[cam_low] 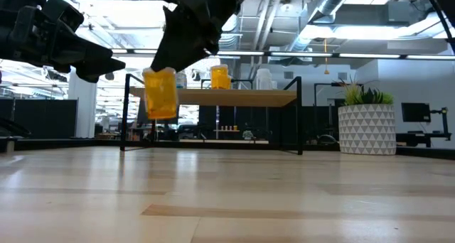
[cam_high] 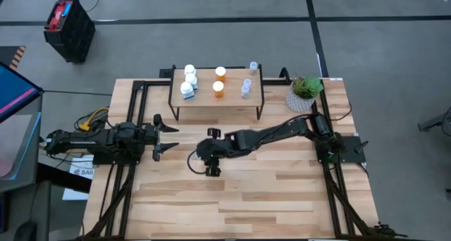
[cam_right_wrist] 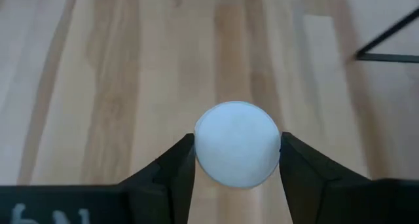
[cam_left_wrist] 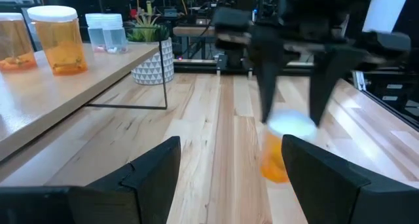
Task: Pick and place medicine bottles onto shelf by color
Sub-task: Put the orange pill bottle aligned with the other orange pill bottle on the shelf
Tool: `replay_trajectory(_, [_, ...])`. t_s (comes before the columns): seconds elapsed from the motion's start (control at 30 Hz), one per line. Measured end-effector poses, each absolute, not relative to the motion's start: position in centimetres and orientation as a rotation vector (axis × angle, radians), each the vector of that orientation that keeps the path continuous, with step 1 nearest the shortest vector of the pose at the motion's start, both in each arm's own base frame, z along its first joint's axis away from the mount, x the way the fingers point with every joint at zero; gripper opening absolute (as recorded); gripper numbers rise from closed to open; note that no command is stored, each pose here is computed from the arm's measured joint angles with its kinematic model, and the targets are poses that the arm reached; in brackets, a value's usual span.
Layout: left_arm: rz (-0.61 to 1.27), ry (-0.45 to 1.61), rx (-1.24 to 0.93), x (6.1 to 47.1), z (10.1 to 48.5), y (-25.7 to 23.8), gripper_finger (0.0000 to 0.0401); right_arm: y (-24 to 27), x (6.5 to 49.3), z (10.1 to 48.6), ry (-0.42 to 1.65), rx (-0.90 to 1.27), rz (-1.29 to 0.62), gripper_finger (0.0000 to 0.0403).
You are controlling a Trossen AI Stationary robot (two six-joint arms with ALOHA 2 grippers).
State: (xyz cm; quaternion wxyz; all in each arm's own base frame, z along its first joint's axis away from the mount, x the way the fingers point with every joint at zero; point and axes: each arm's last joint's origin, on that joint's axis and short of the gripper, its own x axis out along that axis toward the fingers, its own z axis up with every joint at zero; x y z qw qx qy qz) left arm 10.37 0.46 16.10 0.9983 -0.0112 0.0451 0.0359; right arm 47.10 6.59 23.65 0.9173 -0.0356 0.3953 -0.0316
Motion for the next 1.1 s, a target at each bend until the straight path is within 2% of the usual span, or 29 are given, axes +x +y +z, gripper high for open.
replay_trajectory(0.4, [0.072, 0.091, -0.015, 10.4, 16.1, 0.5, 0.0254, 2.3, 46.9, 28.9, 0.882, -0.121, -0.114, 0.0195])
replay_trajectory(0.7, [0.073, 0.091, -0.011, 10.4, 16.1, 0.5, 0.0254, -3.2, 46.0, 33.7, 0.866, -0.131, -0.196, 0.0198])
replay_trajectory(1.1, [0.074, 0.091, -0.011, 10.4, 16.1, 0.5, 0.0254, -10.5, 44.5, 34.8, 0.87, -0.06, -0.343, 0.02])
